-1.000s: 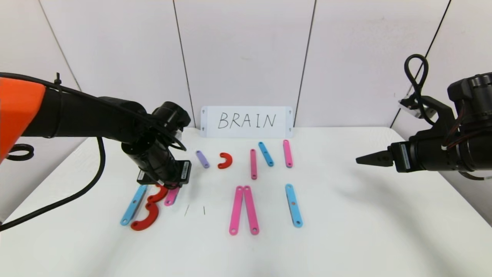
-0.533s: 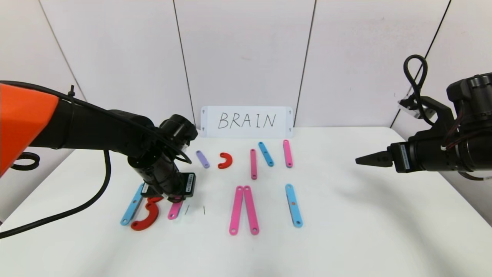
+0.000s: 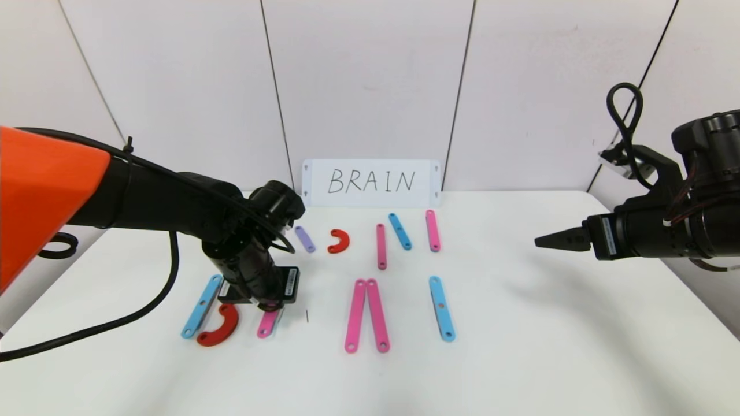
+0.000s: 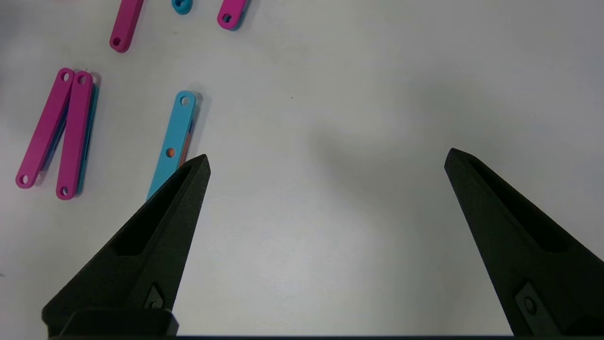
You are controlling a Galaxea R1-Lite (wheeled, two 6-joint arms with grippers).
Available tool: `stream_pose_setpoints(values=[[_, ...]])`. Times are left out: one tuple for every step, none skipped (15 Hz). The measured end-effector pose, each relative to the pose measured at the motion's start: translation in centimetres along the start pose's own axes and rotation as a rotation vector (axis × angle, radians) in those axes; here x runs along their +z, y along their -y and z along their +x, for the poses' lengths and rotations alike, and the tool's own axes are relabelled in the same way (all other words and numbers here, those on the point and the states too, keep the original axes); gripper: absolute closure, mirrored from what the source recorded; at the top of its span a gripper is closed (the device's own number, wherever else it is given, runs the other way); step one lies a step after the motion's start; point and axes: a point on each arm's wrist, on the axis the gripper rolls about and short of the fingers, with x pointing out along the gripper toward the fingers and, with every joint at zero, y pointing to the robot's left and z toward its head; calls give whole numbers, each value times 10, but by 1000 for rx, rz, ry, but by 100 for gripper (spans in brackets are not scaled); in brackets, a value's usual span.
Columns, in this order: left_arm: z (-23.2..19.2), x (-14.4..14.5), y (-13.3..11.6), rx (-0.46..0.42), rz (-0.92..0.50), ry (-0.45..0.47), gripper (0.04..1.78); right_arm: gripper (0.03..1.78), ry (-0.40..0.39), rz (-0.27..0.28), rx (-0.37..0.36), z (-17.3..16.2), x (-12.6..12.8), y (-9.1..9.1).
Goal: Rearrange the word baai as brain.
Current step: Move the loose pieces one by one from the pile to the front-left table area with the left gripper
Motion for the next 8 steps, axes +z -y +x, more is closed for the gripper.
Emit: stream_pose_setpoints(values=[[1, 0, 0, 0, 0, -2, 152, 7, 0, 0, -1, 0, 0, 0], [2, 0, 0, 1, 1, -5, 152, 7, 0, 0, -1, 0, 0, 0], [3, 0, 1, 1, 2, -7, 152, 7, 0, 0, -1, 0, 0, 0], [3, -1, 2, 1, -1, -9, 152, 7, 0, 0, 0, 0, 0, 0], [4, 0, 3, 0, -7, -9, 152, 7, 0, 0, -1, 0, 0, 0], [4, 0, 3, 0, -9, -8, 152, 7, 0, 0, 0, 0, 0, 0], [5, 0, 3, 1, -9, -9, 152, 7, 0, -1, 0, 0, 0, 0], [6, 1, 3, 1, -9, -11, 152, 7, 0, -1, 0, 0, 0, 0]])
